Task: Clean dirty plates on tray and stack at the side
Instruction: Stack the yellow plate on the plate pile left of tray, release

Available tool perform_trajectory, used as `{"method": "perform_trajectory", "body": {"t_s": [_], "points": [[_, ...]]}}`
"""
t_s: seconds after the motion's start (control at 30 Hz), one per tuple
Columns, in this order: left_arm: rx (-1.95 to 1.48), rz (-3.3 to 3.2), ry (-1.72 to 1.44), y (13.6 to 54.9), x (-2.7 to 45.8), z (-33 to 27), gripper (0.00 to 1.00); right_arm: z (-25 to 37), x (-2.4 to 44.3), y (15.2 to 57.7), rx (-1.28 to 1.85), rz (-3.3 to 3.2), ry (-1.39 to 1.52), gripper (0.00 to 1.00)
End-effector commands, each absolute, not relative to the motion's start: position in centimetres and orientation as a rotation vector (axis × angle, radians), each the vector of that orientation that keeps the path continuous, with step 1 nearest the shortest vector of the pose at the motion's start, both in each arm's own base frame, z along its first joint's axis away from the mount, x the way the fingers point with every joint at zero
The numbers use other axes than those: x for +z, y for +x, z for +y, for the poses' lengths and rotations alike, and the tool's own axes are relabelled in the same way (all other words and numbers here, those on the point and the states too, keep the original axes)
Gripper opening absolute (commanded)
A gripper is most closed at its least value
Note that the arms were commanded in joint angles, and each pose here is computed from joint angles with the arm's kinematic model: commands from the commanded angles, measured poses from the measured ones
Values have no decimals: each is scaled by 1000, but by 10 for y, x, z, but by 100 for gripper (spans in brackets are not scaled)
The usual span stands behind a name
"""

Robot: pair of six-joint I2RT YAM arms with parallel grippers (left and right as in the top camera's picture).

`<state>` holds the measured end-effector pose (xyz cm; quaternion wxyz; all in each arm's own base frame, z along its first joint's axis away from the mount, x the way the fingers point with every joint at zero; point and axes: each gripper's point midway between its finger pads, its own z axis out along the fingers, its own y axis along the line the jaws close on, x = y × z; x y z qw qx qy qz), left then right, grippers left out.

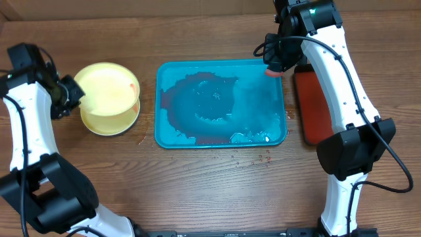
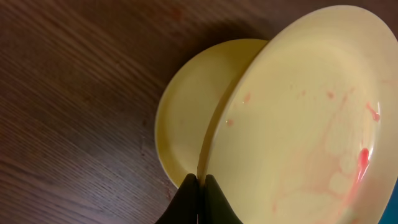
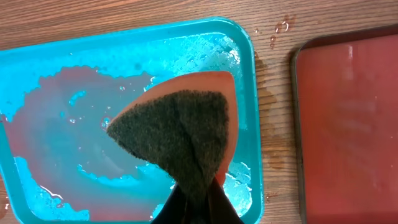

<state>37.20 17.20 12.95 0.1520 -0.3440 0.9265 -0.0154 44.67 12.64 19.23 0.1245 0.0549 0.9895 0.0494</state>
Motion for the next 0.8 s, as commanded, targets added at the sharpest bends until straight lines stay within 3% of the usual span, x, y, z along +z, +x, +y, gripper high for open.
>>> {"method": "perform_trajectory", "body": {"t_s": [0.0,0.23,0.27,0.33,0.37,0.47,0.77], "points": [[-19,2682,-1128,358,95,184,4,128,198,449,154,2864,150,4],[-20,2682,-1154,353,63,185,7,128,198,449,154,2863,150,4],[-20,2681,-1153,352,61,185,14,128,198,449,154,2863,150,4],[-20,2679,-1152,352,60,185,49,128,198,449,154,2864,150,4],[-20,2677,-1151,353,60,185,59,128,198,449,154,2864,150,4],[-34,2670,-1140,357,61,184,73,128,198,449,154,2864,150,4],[-149,2682,-962,383,95,159,72,128,198,449,153,2863,151,4]]}}
